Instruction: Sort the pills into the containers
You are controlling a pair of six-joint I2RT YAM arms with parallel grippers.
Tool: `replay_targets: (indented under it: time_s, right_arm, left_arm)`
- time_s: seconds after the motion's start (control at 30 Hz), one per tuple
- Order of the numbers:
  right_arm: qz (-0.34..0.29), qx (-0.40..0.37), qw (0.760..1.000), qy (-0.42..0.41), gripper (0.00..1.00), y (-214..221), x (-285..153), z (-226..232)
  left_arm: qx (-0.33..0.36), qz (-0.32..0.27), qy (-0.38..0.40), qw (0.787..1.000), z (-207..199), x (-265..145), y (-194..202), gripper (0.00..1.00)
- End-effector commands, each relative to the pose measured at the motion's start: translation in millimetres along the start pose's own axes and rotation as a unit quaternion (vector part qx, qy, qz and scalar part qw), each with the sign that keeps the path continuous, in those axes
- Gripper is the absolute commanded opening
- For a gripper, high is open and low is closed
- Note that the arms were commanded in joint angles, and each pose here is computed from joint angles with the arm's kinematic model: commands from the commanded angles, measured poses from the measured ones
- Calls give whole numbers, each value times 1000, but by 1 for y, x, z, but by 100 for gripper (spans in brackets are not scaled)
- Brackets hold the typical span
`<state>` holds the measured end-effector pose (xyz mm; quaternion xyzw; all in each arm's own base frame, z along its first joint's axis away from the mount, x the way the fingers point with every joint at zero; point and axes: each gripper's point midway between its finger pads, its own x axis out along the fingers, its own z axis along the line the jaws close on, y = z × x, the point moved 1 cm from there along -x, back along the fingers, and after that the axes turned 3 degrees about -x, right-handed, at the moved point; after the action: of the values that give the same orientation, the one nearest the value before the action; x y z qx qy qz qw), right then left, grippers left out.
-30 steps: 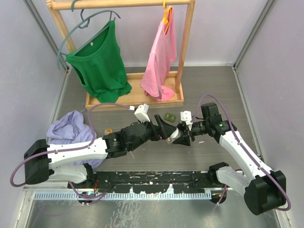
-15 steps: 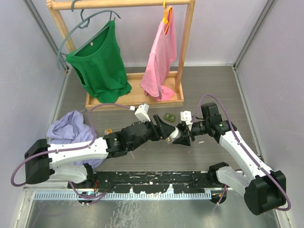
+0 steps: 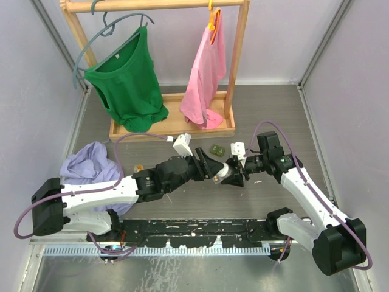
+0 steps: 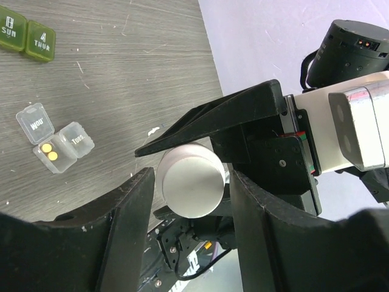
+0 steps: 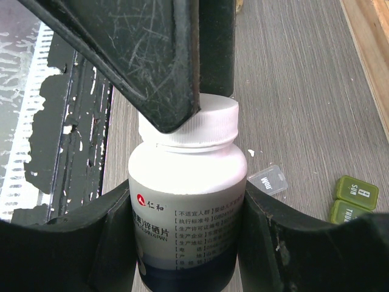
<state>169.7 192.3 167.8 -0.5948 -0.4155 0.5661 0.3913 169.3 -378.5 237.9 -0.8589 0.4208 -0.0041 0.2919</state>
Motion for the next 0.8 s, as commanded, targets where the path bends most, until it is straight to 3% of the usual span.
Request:
replay_targets:
  time_s: [0.0,0.23,0.53,0.73,0.77]
  right_arm:
    - [-16,-32,999,4,16,-18,-3,-5]
    - [-15,-31,999,5,16,-18,-3,-5]
    - [-21,-25,999,0,16,-20,-2,-3]
    - [-39,-3,999,-19,16,-24,0,1]
    - [-43,0,999,-23,16,-25,1,3]
  left_arm:
    - [-10,-4,26,1000,-21,0,-5,53]
    - [-10,2,24,1000,-17,1,-2,52]
    - [2,7,36,999,-16,1,2,30]
    - [68,4,118,991,-23,-4,9,26]
    - [91,1,146,985,-27,-7,11,19]
